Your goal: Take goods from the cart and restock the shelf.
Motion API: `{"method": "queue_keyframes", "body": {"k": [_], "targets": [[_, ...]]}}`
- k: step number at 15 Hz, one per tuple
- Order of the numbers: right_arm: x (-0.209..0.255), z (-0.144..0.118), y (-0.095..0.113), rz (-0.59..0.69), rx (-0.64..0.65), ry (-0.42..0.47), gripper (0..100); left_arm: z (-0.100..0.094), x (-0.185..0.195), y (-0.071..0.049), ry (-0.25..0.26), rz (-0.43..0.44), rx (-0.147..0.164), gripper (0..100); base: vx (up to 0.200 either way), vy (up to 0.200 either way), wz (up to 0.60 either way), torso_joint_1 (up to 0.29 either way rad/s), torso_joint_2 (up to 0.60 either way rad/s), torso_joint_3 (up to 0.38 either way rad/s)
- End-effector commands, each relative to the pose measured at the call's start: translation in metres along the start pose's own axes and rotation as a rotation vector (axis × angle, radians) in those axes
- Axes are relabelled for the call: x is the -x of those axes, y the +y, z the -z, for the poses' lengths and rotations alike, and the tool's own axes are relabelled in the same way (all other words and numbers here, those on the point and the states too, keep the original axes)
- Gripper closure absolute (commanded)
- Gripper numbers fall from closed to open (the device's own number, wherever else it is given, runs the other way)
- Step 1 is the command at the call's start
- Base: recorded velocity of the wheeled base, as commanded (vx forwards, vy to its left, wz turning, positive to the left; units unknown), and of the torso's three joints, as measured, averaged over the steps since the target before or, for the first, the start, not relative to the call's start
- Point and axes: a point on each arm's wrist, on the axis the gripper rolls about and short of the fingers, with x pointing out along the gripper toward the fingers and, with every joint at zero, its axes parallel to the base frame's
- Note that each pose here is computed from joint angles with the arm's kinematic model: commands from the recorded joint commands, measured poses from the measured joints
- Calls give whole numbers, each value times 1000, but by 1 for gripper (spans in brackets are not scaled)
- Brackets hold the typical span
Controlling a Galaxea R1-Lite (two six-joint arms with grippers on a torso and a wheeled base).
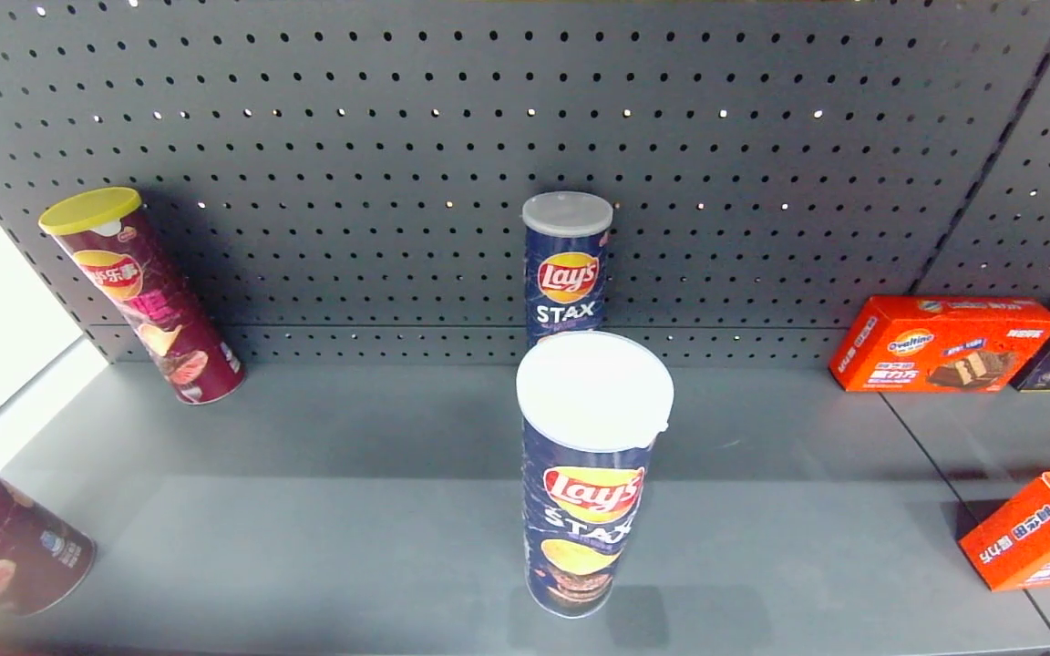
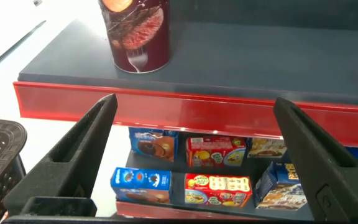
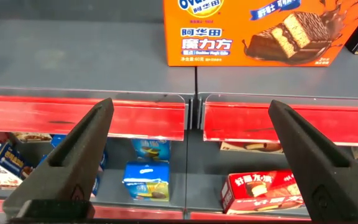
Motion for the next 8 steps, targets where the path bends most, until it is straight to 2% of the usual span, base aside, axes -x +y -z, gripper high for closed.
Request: {"method": "queue_keyframes", "body": {"k": [1,8], "targets": [[0,0,0,-1,0,0,0,0,0,0,0,0,0,0,0,0,0,0,0,0],[0,0,0,-1,-1,0,0,0,0,0,0,0,0,0,0,0,0,0,0,0]]}}
